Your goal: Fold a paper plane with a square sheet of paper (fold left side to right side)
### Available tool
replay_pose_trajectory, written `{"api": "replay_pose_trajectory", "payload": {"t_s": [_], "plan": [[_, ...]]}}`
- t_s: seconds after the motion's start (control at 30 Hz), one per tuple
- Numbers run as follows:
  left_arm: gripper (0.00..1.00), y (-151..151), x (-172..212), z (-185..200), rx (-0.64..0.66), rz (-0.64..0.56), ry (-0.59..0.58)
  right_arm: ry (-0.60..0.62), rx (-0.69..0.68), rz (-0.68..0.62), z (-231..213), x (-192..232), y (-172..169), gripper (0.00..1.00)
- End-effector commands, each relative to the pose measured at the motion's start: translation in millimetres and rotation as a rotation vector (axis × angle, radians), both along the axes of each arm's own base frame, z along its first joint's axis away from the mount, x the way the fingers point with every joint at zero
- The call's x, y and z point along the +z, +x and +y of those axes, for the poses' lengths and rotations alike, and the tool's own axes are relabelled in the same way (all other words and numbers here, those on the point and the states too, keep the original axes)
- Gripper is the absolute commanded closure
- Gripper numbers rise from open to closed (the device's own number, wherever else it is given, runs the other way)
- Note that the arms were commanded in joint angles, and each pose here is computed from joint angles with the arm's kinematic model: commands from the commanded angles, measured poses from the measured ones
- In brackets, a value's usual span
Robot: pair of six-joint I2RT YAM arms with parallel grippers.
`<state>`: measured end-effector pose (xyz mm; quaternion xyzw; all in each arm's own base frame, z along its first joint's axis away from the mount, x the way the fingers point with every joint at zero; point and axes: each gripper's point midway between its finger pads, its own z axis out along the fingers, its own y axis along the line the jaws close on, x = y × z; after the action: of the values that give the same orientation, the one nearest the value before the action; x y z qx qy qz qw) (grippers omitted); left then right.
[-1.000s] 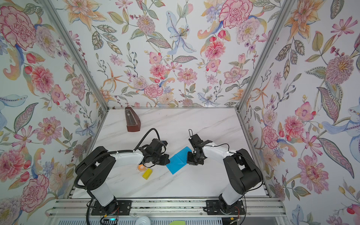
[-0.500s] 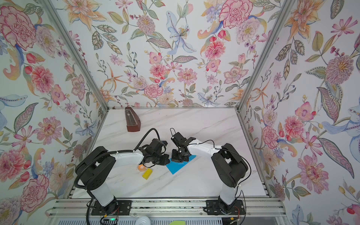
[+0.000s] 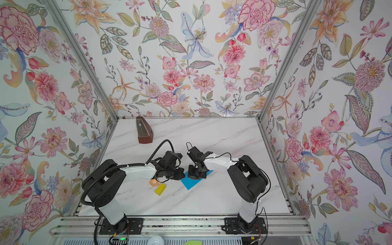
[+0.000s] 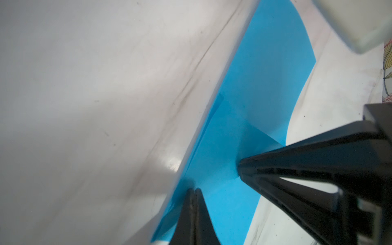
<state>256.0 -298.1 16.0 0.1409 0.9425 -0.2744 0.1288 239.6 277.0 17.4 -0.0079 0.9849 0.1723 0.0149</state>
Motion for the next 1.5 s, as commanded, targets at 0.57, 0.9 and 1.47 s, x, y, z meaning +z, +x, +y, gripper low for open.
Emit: {"api": "replay_pose_trajectory", "payload": {"t_s": [0.57,0.9,1.47], "plan": [[1.00,-36.2,-52.4,58.8,0.047,0.166,0.250,-0.300,-0.046,0.073,-89.4,-24.4,-30.0,0.98],[1.00,-36.4,-50.9,60.5,0.053,0.163,0.252,-0.378,-0.065,0.084,-116.4,-28.1,-40.2,0.99],[1.00,-30.5,-37.0,49.2,0.077,0.146,0.184,0.140,-0.130,-0.057,-3.5,42.6,4.4,0.95]]}}
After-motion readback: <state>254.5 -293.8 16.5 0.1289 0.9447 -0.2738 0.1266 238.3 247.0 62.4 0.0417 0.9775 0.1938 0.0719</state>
